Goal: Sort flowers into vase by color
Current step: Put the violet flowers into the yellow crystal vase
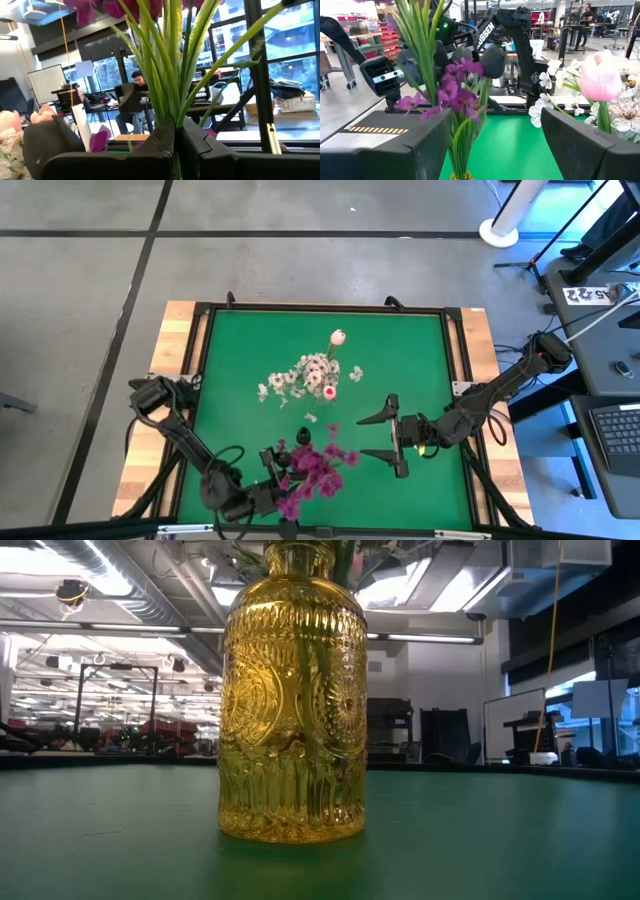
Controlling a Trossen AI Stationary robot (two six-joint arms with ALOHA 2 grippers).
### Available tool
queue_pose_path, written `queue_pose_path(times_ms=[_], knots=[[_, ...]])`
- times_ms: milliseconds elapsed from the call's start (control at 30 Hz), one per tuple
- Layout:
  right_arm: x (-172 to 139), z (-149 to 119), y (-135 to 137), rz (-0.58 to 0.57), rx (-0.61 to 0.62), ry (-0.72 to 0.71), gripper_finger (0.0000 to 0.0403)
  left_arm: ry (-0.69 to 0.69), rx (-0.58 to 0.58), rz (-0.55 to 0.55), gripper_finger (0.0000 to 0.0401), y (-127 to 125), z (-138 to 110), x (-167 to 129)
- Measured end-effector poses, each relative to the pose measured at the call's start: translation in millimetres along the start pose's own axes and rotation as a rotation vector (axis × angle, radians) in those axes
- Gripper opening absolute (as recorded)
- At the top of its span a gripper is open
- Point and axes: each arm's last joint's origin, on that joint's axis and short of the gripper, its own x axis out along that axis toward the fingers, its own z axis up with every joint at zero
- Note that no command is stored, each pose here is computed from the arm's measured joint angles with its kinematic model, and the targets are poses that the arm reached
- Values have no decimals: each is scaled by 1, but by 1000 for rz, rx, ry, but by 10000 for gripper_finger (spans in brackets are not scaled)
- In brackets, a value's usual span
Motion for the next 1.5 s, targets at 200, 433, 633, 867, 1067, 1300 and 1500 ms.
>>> queue_pose_path(times_ms=[200, 433, 633, 867, 1067, 1300, 1500], knots=[[0, -1, 0, 0, -4, 7, 303, 1, -9, 1, 0, 1, -2, 0], [0, -1, 0, 1, -4, 7, 303, 36, -48, 4, 0, 4, -25, -6], [0, -1, 0, 1, -4, 7, 303, 45, -64, 3, 0, 5, -31, -8], [0, -1, 0, 2, -4, 6, 303, 63, -104, -2, 0, 6, -43, -11], [0, -1, 0, 2, -4, 7, 303, 118, -116, -7, 0, 4, -58, -6], [0, -1, 0, 2, -4, 7, 303, 179, -125, 1, 0, 4, -72, -1], [0, -1, 0, 2, -4, 8, 303, 195, -130, 0, 0, 3, -76, -2]])
